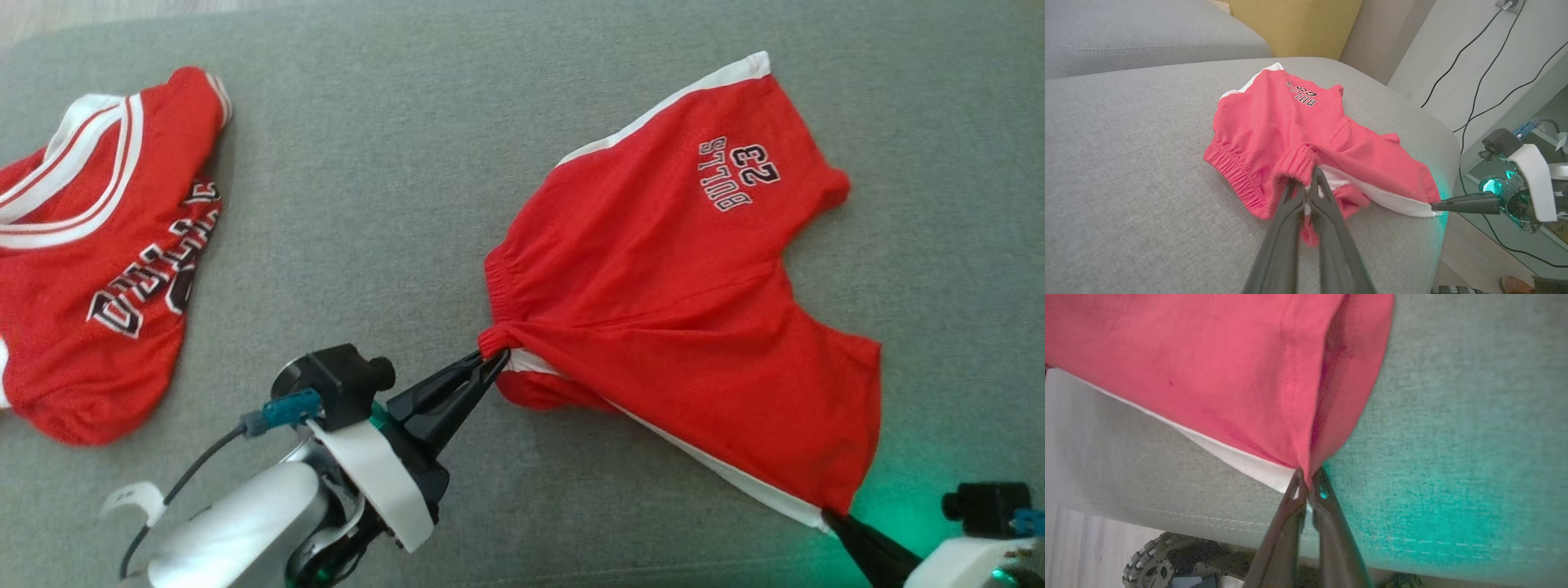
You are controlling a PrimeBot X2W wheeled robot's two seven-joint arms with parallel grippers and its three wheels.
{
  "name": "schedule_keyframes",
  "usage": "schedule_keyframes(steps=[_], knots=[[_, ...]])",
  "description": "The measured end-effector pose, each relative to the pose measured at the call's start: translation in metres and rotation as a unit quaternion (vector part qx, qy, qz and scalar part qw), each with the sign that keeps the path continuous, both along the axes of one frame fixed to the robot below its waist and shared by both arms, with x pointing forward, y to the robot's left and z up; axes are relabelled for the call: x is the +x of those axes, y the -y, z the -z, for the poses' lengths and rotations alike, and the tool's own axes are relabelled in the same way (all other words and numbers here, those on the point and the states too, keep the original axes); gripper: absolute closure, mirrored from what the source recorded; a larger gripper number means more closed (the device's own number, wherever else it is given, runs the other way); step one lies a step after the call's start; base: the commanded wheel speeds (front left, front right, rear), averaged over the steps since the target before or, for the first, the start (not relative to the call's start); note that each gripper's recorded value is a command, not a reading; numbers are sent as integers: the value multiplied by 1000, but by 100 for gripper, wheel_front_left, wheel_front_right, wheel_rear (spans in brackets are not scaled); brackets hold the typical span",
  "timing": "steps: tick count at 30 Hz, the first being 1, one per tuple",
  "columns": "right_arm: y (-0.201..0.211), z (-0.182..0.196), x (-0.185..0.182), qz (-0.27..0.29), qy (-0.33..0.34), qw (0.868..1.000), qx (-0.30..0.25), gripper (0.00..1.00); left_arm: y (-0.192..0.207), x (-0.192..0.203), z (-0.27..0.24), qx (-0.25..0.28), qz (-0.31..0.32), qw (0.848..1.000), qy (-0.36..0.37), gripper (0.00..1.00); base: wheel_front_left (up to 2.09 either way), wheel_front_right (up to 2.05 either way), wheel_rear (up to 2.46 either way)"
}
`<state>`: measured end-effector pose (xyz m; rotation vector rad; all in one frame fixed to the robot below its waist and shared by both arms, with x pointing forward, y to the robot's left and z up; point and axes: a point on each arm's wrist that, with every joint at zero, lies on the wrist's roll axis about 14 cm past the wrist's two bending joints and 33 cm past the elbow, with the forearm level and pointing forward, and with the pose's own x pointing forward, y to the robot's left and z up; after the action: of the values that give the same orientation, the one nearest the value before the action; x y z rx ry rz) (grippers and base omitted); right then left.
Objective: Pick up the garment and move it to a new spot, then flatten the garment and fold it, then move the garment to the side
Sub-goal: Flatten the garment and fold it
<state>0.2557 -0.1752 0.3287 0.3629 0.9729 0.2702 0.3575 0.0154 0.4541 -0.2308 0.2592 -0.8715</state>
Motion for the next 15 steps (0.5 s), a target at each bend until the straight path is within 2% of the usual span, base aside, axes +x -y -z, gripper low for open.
schedule_keyframes(steps=[4,10,15], knots=[[28,-20,9,27,31,999,-11,100,6,-4,-5,1,16,1000,9,100,0,0,0],[98,-89,29,57,116,989,-71,100,21,-31,-18,-2,51,998,23,100,0,0,0],[115,-132,21,60,139,985,-88,100,27,-57,-28,-7,73,997,24,100,0,0,0]])
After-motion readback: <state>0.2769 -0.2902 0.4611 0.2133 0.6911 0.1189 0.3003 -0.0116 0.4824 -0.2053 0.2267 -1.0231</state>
